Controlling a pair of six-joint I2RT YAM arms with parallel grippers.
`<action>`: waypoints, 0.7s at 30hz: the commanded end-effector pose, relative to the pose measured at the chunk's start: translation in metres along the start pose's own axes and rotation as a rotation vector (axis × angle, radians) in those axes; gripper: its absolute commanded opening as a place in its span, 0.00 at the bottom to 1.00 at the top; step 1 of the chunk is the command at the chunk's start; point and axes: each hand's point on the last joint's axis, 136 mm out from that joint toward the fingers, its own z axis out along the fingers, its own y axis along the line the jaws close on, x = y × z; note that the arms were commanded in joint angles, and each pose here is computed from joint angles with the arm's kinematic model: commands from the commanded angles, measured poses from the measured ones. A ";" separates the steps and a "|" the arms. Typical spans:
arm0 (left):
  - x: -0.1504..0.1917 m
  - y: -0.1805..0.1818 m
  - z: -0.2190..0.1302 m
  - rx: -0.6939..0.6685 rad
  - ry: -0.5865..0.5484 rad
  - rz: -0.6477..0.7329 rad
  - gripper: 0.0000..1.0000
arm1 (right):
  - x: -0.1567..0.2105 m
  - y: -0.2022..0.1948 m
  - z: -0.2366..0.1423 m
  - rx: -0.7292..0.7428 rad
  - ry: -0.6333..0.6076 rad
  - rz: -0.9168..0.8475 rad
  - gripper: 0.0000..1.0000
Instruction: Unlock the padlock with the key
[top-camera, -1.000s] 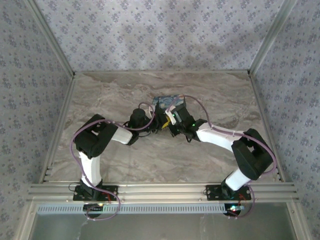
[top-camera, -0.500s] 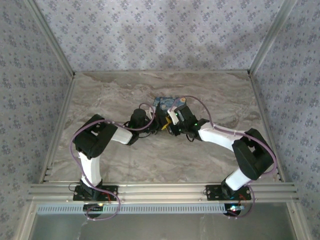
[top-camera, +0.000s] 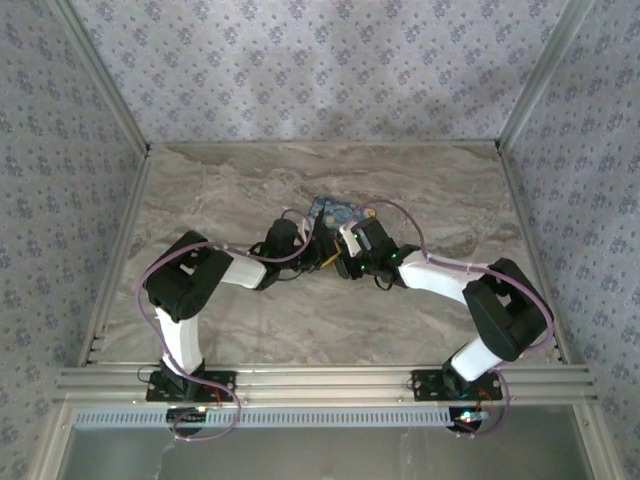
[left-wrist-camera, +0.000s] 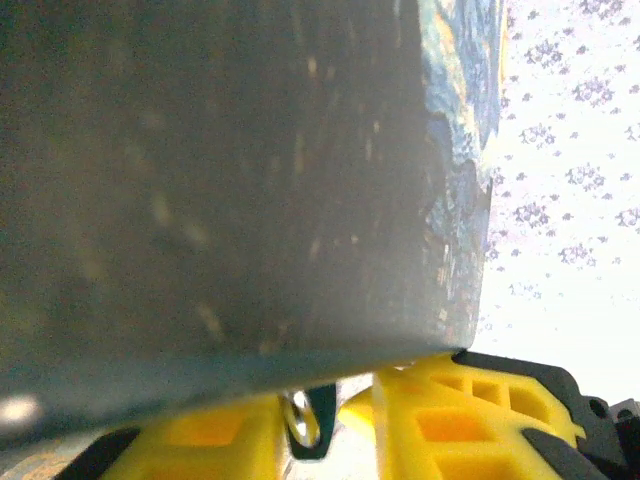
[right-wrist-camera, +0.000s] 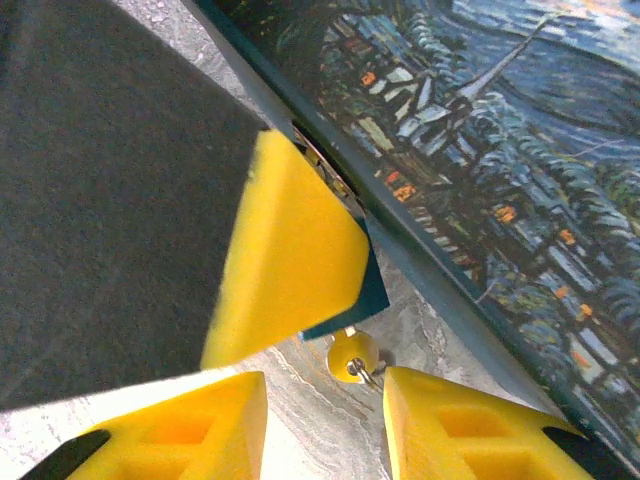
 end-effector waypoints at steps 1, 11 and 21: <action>0.000 -0.006 -0.001 -0.018 0.008 0.011 0.36 | 0.001 0.001 0.004 -0.016 0.000 0.024 0.40; -0.005 0.000 -0.008 -0.029 -0.011 0.006 0.37 | 0.002 -0.008 0.010 0.064 0.008 0.022 0.44; -0.014 0.000 -0.014 -0.030 -0.027 0.009 0.38 | -0.011 -0.016 0.022 0.196 -0.025 -0.052 0.45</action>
